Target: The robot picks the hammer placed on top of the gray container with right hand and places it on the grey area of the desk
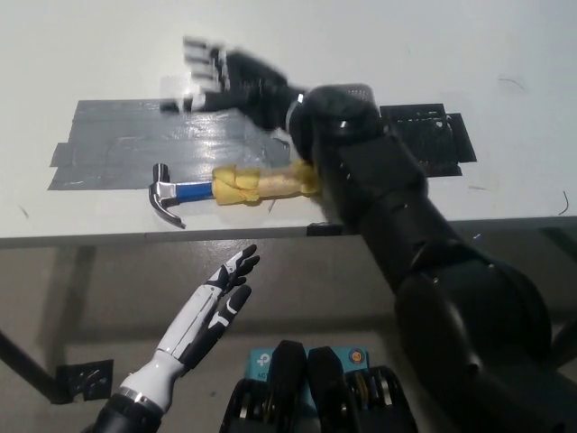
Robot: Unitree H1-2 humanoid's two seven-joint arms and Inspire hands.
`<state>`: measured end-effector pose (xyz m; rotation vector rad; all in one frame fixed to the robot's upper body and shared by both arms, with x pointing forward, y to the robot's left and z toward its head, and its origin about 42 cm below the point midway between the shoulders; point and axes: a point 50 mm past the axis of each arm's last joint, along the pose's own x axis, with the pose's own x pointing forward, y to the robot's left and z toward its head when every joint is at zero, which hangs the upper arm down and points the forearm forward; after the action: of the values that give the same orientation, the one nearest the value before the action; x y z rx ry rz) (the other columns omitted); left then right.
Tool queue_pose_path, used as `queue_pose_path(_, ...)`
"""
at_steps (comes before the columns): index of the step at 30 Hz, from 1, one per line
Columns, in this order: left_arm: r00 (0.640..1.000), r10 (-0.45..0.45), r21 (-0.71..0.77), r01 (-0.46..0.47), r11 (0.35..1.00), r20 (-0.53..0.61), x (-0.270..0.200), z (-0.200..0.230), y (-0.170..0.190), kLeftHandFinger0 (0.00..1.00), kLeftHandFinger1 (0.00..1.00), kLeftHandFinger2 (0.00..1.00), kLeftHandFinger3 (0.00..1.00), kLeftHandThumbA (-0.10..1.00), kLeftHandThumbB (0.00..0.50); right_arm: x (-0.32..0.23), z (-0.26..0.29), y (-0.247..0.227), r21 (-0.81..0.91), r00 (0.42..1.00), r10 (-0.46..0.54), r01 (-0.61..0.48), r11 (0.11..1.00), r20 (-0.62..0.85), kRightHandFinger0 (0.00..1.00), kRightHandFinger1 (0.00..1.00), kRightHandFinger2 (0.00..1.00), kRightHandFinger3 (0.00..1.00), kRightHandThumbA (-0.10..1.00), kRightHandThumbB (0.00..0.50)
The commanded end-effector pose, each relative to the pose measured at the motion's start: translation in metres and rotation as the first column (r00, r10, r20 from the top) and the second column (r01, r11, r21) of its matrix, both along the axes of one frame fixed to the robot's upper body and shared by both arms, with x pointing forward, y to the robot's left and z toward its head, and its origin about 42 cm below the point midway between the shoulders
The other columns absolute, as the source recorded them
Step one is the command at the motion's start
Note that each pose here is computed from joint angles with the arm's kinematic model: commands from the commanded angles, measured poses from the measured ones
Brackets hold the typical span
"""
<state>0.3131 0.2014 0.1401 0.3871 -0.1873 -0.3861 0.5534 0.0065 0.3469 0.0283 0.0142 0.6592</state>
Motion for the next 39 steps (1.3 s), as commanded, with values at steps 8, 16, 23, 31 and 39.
queue_pose_path(8, 0.990, 0.005, -0.004, -0.004, 1.000, 0.140, 0.042, 0.037, 0.002, 1.00, 1.00, 1.00, 1.00, 1.00, 0.262, -0.134, 0.228, -0.169, 0.234, 0.461, -0.223, 0.034, 0.972, 0.859, 1.00, 1.00, 1.00, 1.00, 1.00, 0.411)
queue_pose_path(16, 0.988, 0.061, -0.072, -0.051, 0.996, 0.144, 0.055, 0.038, 0.007, 1.00, 1.00, 1.00, 1.00, 1.00, 0.198, -0.228, 0.135, -0.226, 0.211, 0.440, -0.210, 0.047, 0.976, 0.873, 1.00, 1.00, 1.00, 1.00, 1.00, 0.380)
queue_pose_path(23, 0.987, 0.100, -0.141, -0.082, 0.987, 0.127, 0.049, 0.026, 0.016, 1.00, 1.00, 1.00, 1.00, 1.00, 0.162, -0.272, 0.045, -0.238, 0.254, 0.450, -0.336, 0.233, 0.939, 0.828, 1.00, 1.00, 1.00, 1.00, 1.00, 0.300)
queue_pose_path(31, 0.989, 0.125, -0.146, -0.112, 0.983, 0.080, 0.025, 0.005, 0.022, 1.00, 1.00, 1.00, 1.00, 1.00, 0.150, -0.253, -0.080, -0.201, 0.255, 0.650, -0.382, 0.286, 0.924, 0.656, 1.00, 1.00, 1.00, 1.00, 1.00, 0.224)
queue_pose_path(39, 0.991, 0.128, -0.134, -0.121, 0.984, 0.049, 0.004, -0.011, 0.026, 1.00, 1.00, 1.00, 1.00, 1.00, 0.192, -0.242, -0.176, -0.196, 0.121, 0.759, -0.423, 0.422, 0.899, 0.495, 1.00, 1.00, 1.00, 1.00, 1.00, 0.161)
